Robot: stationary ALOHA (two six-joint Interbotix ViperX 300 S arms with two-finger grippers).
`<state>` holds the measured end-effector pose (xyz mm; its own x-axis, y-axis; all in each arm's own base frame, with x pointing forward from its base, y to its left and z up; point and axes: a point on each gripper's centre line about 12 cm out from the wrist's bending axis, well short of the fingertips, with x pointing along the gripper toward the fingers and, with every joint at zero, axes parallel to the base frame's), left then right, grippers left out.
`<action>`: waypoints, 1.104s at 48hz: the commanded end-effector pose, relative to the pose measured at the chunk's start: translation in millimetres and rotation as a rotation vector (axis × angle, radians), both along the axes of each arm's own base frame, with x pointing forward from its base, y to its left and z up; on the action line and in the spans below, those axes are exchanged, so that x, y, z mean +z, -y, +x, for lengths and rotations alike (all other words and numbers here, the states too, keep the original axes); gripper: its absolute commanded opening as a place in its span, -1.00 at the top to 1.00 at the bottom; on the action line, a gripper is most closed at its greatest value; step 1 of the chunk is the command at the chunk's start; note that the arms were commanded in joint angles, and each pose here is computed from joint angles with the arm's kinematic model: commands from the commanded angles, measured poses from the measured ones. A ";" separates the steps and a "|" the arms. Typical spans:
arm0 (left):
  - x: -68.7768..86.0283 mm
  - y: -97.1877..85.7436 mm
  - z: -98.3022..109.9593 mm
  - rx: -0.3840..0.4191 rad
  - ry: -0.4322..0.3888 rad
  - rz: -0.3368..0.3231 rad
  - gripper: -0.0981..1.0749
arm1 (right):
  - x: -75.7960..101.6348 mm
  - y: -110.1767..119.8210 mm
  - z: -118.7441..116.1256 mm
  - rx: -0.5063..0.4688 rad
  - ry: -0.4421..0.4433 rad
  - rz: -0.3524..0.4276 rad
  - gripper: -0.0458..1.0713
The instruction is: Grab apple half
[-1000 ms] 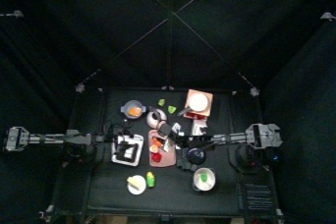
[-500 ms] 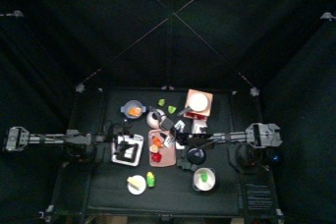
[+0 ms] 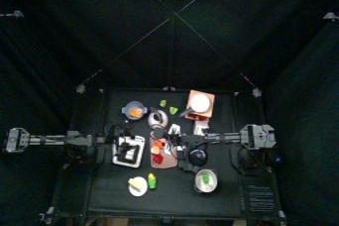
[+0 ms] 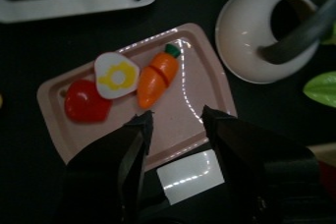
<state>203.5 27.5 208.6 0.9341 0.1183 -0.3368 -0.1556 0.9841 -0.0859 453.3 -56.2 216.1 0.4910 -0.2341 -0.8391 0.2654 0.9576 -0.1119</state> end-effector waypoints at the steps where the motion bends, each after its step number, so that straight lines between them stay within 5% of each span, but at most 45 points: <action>1: 4.1 -0.6 2.0 0.002 0.012 0.000 -0.79 | 12.2 -3.5 4.2 0.092 0.026 -0.003 -0.54; 22: 3.6 -0.5 1.7 0.002 0.011 0.000 -0.79 | -3.6 -53.3 10.5 0.422 0.069 0.078 -0.58; 32: 1.4 -0.7 0.7 0.002 0.006 0.001 -0.79 | -26.7 -62.4 21.8 0.457 0.060 0.128 -0.66; 53: -1.2 -3.6 -0.8 0.018 -0.002 0.000 -0.79 | -53.3 -74.7 45.8 0.553 -0.026 0.065 -0.74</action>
<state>200.6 29.6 202.2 0.9263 0.1291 -0.3540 -0.1701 0.9816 -0.0869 491.1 18.9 144.1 0.4748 0.1151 -0.8726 -0.2645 0.9642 -0.0167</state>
